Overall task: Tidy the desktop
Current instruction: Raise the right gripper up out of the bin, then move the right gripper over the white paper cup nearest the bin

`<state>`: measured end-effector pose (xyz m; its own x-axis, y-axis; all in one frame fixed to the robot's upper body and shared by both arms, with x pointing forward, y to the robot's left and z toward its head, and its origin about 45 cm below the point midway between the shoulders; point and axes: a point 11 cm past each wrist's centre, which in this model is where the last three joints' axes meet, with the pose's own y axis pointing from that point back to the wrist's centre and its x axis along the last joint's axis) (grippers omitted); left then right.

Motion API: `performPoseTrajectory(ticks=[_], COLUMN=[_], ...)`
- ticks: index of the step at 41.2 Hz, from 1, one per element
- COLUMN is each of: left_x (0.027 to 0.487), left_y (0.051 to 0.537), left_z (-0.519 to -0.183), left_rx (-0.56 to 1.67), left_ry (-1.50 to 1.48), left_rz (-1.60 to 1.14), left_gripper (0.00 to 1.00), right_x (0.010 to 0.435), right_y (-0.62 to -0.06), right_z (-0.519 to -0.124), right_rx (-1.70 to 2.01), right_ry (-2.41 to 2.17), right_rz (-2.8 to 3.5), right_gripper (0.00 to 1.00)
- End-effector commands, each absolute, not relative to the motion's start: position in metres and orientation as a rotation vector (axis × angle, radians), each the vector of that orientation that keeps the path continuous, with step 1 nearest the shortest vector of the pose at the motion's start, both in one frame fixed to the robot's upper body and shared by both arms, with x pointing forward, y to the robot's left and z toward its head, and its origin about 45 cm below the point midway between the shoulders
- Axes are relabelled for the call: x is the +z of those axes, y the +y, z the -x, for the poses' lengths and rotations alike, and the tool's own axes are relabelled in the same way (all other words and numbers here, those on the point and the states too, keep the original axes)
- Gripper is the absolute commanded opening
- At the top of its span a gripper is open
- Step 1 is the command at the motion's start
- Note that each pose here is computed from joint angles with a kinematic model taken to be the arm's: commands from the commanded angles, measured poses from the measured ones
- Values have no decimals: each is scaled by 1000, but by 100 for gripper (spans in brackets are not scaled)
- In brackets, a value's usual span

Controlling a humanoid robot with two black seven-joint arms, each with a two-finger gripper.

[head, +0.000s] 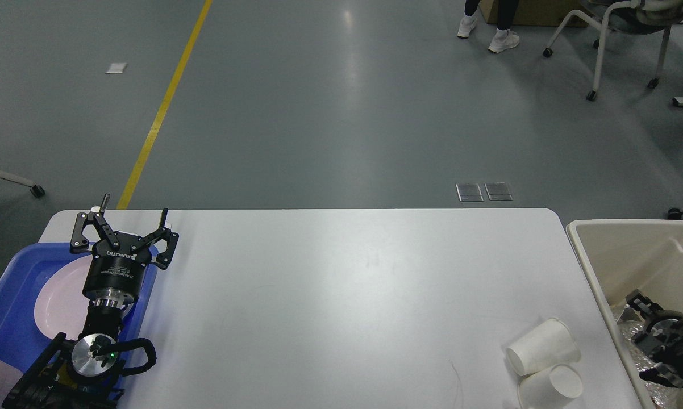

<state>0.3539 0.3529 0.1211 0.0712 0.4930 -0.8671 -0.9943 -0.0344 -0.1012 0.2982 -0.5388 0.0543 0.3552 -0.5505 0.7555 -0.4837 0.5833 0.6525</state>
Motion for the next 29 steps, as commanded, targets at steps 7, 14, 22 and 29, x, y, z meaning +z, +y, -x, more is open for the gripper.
performPoseTrajectory(ticks=[7,14,22,29], left_x=[121,121,121,121], left_y=[353,353,353,353], left_z=[-354,-354,-354,-354], left_rx=[1386,1386,1385,1386], left_ry=[734,734,733,734], left_rz=[905,905,905,905], left_gripper=[96,96,96,96], right_x=[131,189,269,325], right_y=[-512,-461,-364,-291], right_z=[-365,-390,-411,-414], right_rx=[-25,-26,37,94], right_ry=[-980,-786,-512,-315], right_rz=[-1191,-1306,-1423,-1480], right_gripper=[100,100,100,100])
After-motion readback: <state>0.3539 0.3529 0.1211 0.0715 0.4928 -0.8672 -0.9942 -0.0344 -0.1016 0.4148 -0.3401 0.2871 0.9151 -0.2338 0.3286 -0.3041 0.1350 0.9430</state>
